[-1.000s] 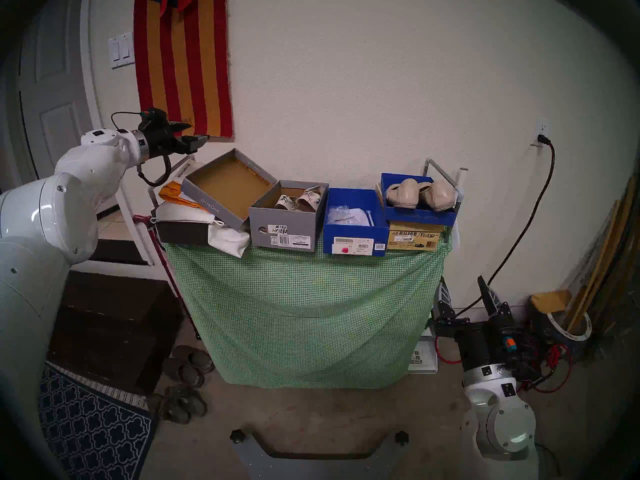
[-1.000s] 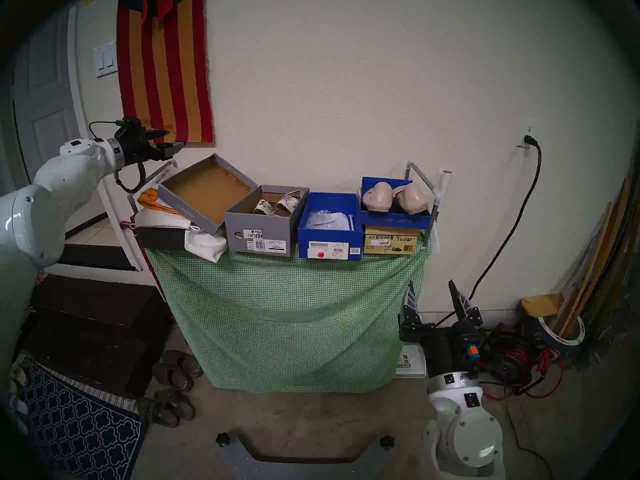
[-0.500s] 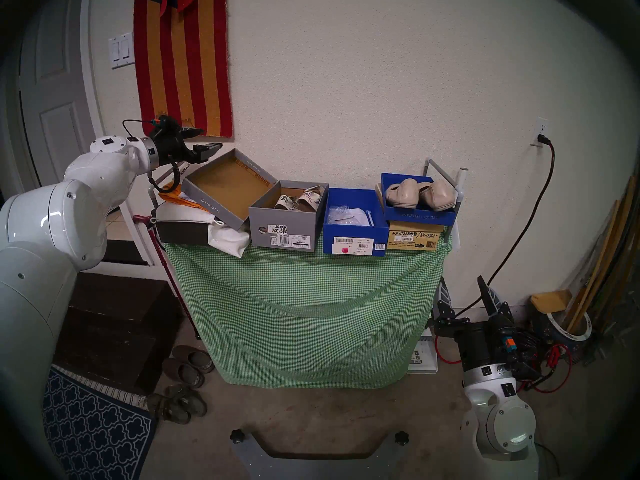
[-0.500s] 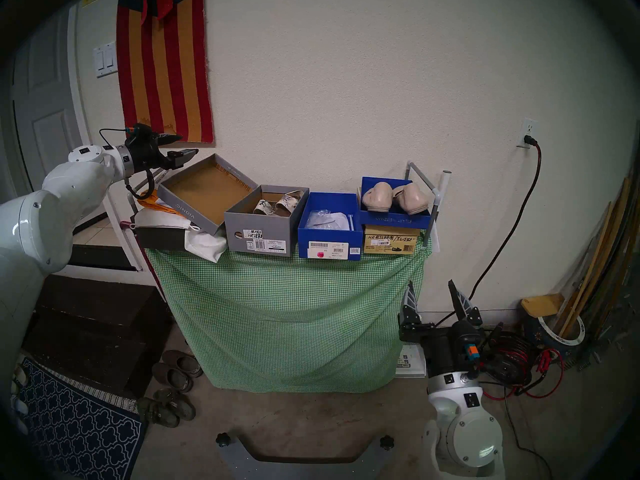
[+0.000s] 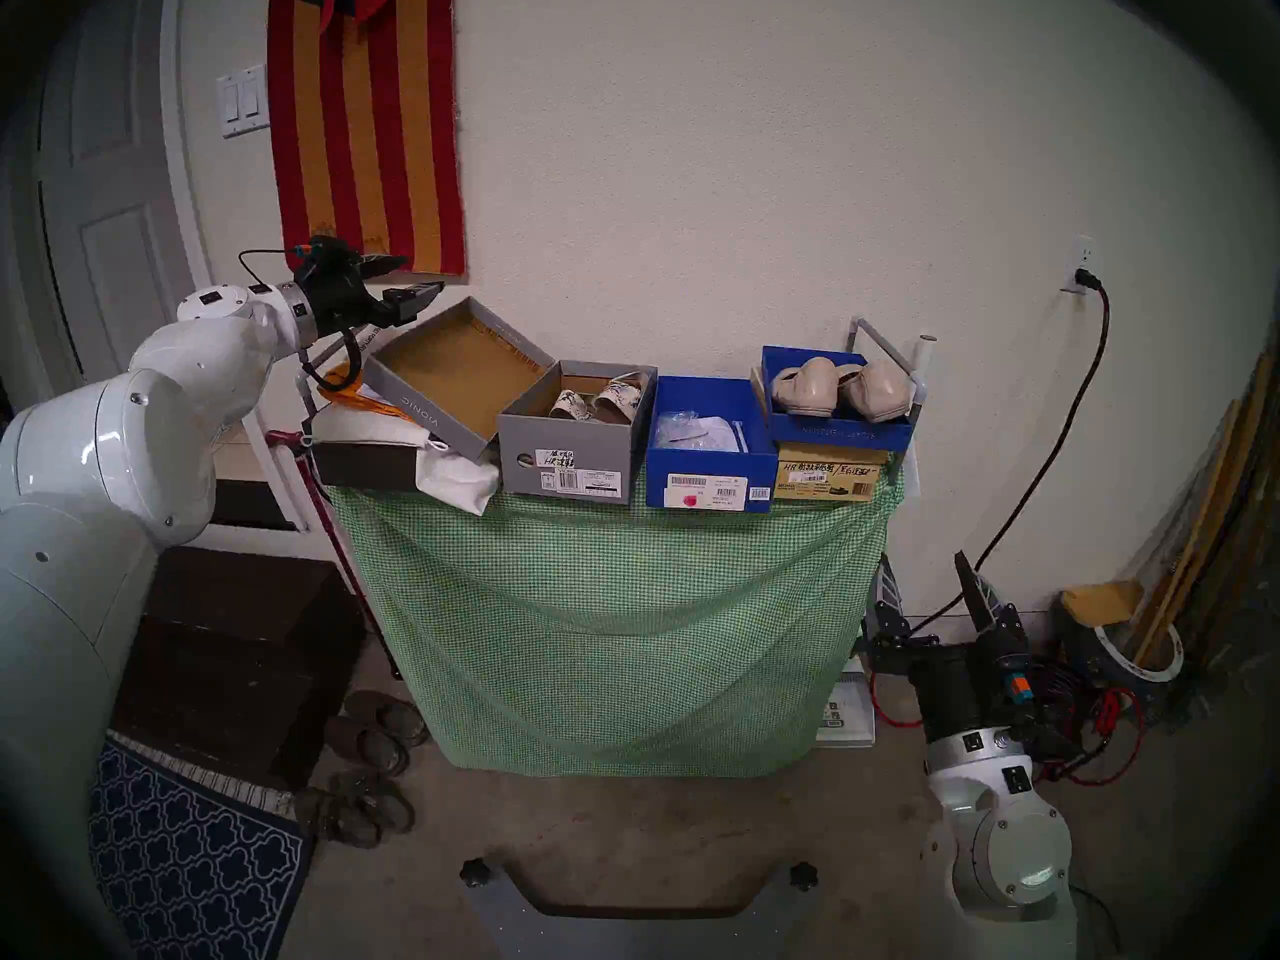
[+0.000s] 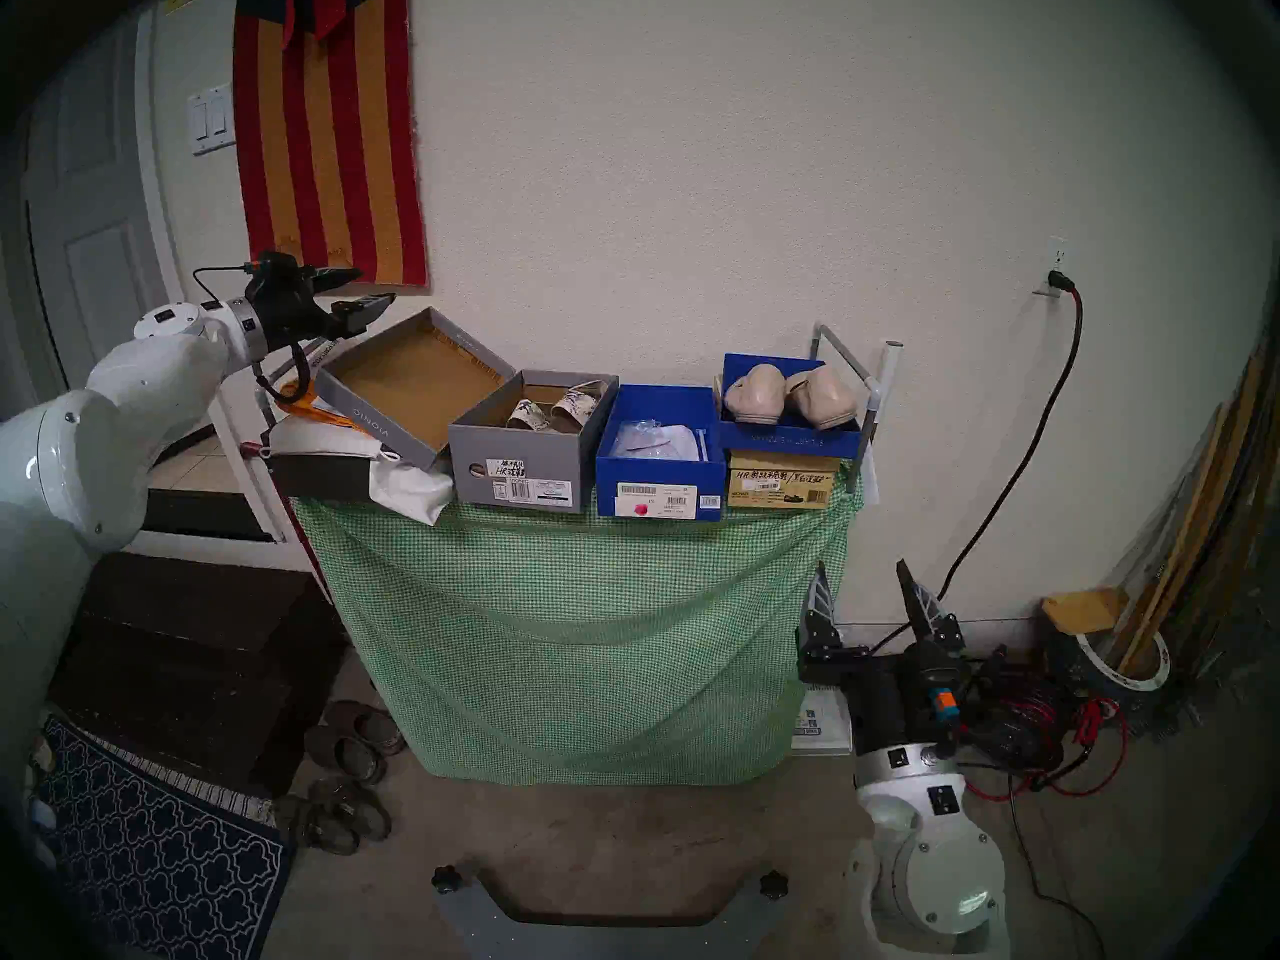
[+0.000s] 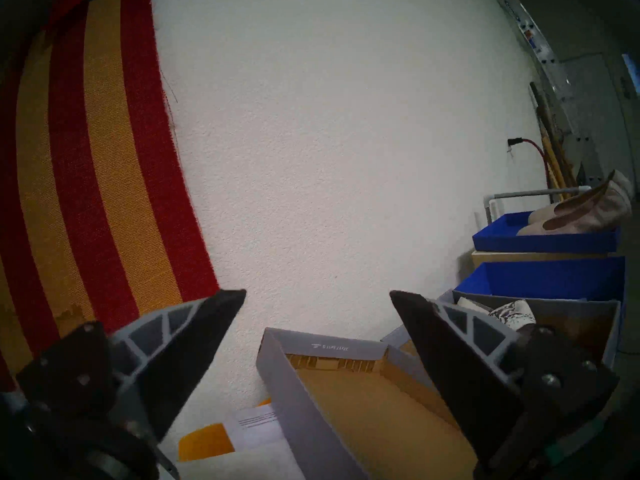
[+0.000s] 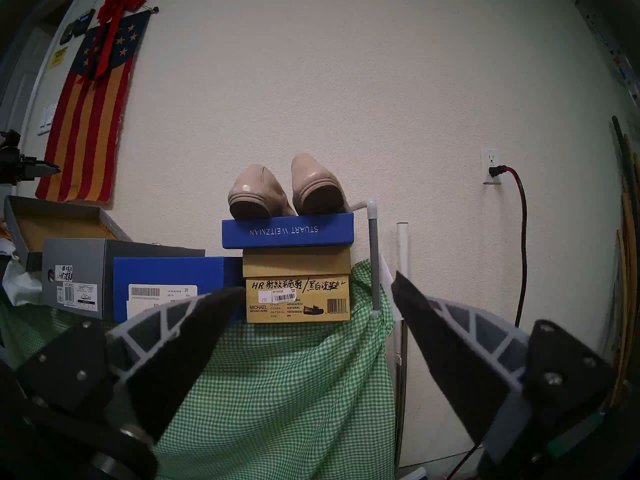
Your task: Put shoes into shoe box
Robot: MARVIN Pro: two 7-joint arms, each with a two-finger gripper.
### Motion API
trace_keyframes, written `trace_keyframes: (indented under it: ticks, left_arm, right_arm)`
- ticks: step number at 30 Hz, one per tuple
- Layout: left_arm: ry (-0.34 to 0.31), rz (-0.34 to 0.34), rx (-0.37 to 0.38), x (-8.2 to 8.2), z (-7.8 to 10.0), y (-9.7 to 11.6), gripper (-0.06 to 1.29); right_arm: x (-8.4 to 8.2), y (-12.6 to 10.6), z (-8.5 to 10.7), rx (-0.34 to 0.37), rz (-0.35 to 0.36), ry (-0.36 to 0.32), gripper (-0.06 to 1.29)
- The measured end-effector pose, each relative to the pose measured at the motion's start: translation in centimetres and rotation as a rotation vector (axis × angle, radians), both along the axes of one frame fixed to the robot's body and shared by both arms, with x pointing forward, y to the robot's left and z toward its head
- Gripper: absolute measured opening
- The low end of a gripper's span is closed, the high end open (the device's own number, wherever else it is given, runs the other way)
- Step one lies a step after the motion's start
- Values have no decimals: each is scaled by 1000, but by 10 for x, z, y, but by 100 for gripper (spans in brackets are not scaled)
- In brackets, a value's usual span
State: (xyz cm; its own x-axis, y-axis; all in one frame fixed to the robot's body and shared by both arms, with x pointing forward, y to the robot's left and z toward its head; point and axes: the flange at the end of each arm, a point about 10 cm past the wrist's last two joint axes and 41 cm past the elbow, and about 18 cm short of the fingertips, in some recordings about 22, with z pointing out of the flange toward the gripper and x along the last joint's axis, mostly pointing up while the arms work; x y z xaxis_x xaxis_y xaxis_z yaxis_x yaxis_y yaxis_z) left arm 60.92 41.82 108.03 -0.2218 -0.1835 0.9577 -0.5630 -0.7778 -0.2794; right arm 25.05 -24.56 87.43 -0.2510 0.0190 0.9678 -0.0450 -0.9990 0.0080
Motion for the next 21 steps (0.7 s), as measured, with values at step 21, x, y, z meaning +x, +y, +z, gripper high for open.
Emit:
trace_keyframes:
  ticks: [21]
  left_arm:
    - [4,-52,-87,-20,-49,14,118]
  right_arm:
    - [0,0,0,0,0,-1,123]
